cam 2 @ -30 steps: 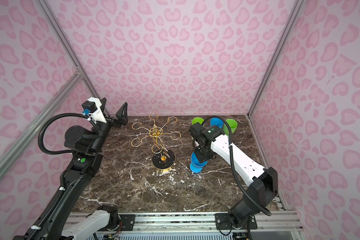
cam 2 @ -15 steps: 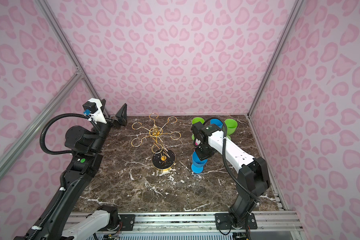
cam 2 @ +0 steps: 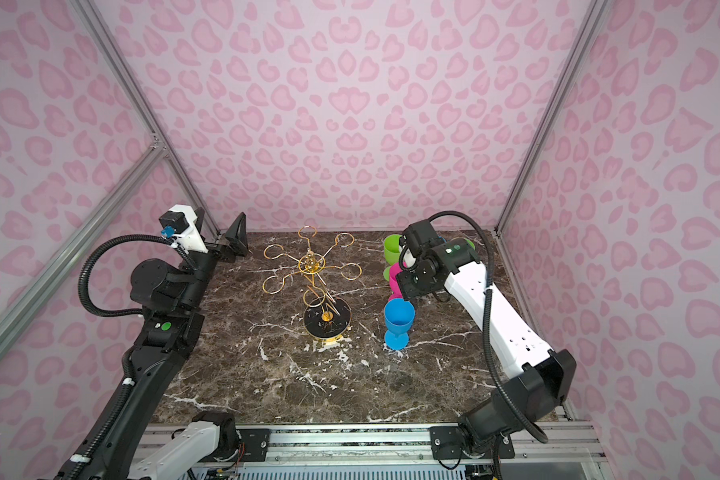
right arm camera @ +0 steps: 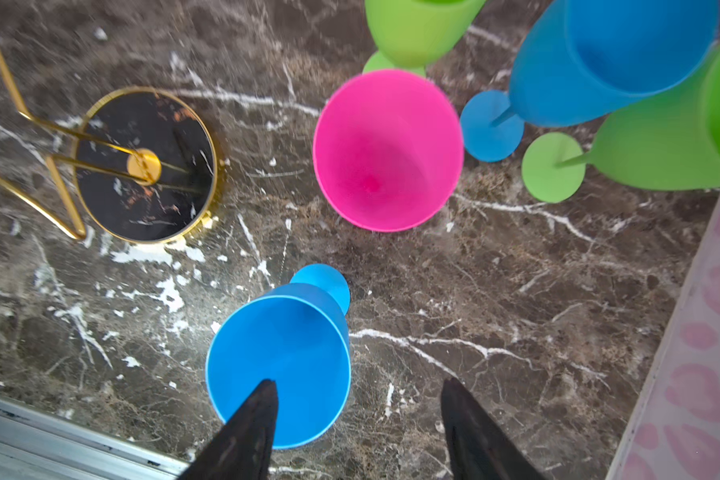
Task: Take the wine glass off the wine glass rack
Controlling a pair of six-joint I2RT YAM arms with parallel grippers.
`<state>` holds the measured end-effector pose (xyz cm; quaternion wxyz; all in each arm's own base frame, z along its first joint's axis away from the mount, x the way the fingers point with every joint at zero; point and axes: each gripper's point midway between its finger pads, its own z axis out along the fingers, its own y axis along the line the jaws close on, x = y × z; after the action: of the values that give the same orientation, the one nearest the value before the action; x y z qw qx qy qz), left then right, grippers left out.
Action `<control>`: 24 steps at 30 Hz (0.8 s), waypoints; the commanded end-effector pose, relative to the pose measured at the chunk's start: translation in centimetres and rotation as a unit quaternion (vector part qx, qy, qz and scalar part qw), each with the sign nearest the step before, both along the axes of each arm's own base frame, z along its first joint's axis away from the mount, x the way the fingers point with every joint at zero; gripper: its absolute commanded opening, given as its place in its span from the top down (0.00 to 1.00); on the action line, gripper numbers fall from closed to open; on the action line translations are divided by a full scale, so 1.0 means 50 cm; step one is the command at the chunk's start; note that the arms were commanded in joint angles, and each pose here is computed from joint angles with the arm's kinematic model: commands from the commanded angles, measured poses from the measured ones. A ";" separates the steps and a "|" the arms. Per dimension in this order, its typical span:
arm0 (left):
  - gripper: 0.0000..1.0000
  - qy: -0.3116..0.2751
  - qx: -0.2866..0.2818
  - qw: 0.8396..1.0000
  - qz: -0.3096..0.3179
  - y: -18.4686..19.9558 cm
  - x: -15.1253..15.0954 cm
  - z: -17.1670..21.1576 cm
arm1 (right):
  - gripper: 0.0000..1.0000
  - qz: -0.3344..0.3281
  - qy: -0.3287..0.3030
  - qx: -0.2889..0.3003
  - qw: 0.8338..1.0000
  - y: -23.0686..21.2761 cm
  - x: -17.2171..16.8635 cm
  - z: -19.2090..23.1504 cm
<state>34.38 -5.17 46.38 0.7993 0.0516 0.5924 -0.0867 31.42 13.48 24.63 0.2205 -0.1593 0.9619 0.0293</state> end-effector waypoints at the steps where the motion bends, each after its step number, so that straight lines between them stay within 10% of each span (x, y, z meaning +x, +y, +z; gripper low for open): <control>1: 0.02 -0.021 -0.025 0.999 0.007 0.024 -0.023 -0.005 | 0.16 -0.007 -0.066 0.045 0.997 -0.003 0.025 0.046; 3: 0.02 -0.020 -0.038 0.999 0.027 0.046 -0.037 -0.041 | 0.02 -0.028 -0.122 0.073 0.989 -0.020 0.041 0.068; 10: 0.03 0.018 -0.020 0.998 0.053 0.065 -0.053 -0.165 | 0.02 -0.125 -0.295 0.116 0.940 -0.150 0.068 0.082; 24: 0.03 0.108 -0.037 0.990 0.084 0.088 -0.053 -0.428 | 0.02 -0.203 -0.377 0.043 0.903 -0.260 0.099 -0.088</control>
<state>31.75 -1.30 24.04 0.7119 -0.0256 0.6998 -0.0536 34.95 1.72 17.92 0.5058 0.0388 0.8618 -0.0044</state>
